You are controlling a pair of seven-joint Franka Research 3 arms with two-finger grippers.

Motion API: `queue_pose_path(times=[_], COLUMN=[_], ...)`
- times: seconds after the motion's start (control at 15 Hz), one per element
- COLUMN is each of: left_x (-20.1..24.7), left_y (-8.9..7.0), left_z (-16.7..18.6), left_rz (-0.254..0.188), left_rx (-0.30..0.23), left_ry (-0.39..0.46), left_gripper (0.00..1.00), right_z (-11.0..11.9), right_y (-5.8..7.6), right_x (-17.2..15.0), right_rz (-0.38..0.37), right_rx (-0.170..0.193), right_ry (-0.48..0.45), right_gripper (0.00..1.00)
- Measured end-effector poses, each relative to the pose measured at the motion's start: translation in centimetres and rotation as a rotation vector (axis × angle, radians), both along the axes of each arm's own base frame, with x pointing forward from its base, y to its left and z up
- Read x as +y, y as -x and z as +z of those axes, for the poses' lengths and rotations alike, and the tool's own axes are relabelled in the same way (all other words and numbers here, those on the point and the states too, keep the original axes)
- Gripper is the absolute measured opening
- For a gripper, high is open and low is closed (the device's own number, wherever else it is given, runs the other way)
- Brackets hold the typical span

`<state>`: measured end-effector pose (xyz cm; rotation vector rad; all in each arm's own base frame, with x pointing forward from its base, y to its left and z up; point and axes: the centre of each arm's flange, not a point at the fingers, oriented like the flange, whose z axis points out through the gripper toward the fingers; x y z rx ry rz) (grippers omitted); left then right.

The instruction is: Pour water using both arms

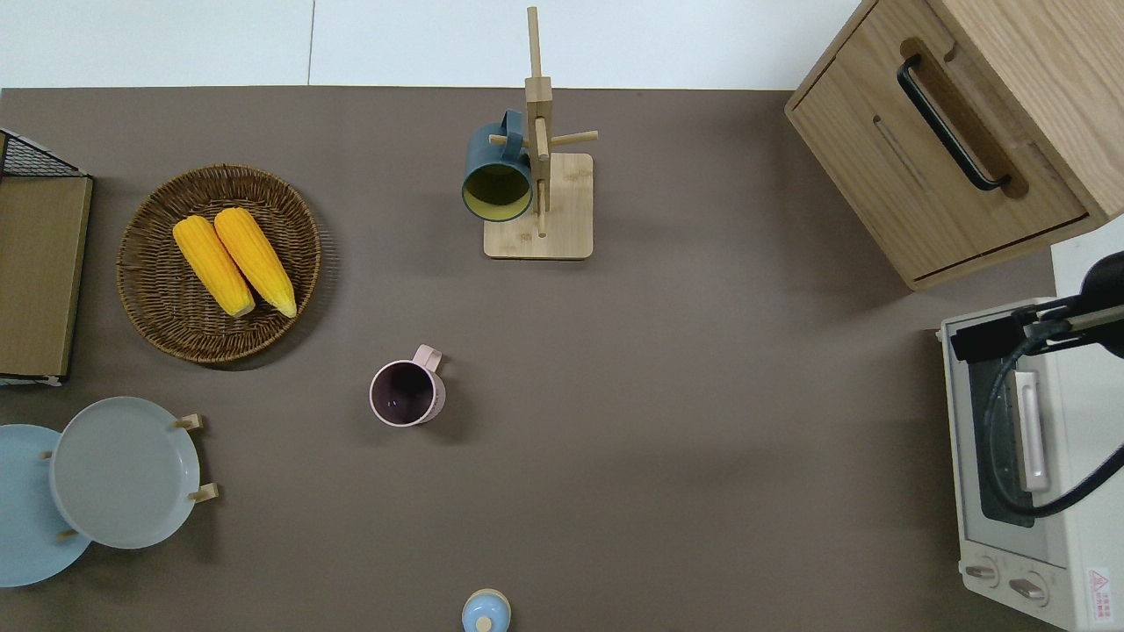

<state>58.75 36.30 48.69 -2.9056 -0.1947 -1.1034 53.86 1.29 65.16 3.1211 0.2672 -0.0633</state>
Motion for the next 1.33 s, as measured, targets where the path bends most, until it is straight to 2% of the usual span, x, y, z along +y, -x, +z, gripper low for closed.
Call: queue_pose_path(times=[0.4,0.6,0.8,1.0,1.13,1.33], left_x=[-0.1,0.0,-0.1,-1.1,-1.8,-2.5], left_y=[-0.2,-0.1,0.5,0.9,1.3,2.0], left_z=[0.4,0.4,0.7,2.4,4.3,7.7], left_rz=[0.002,0.023,0.070,0.091,0.078,0.064], left_rx=[0.001,0.042,0.153,0.251,0.332,0.426], left_ry=[-0.007,-0.011,0.018,0.017,0.038,0.038], left_gripper=[1.00,1.00,1.00,1.00,1.00,1.00], right_z=[0.0,0.0,0.0,0.0,0.0,0.0], right_y=[0.0,0.0,0.0,0.0,0.0,0.0], right_x=[0.0,0.0,0.0,0.0,0.0,0.0], right_rz=[0.000,0.000,0.000,0.000,0.000,0.000], right_rx=[0.000,0.000,0.000,0.000,0.000,0.000], right_ry=[0.000,0.000,0.000,0.000,0.000,0.000], right_gripper=[0.99,0.99,0.99,0.99,0.99,0.99])
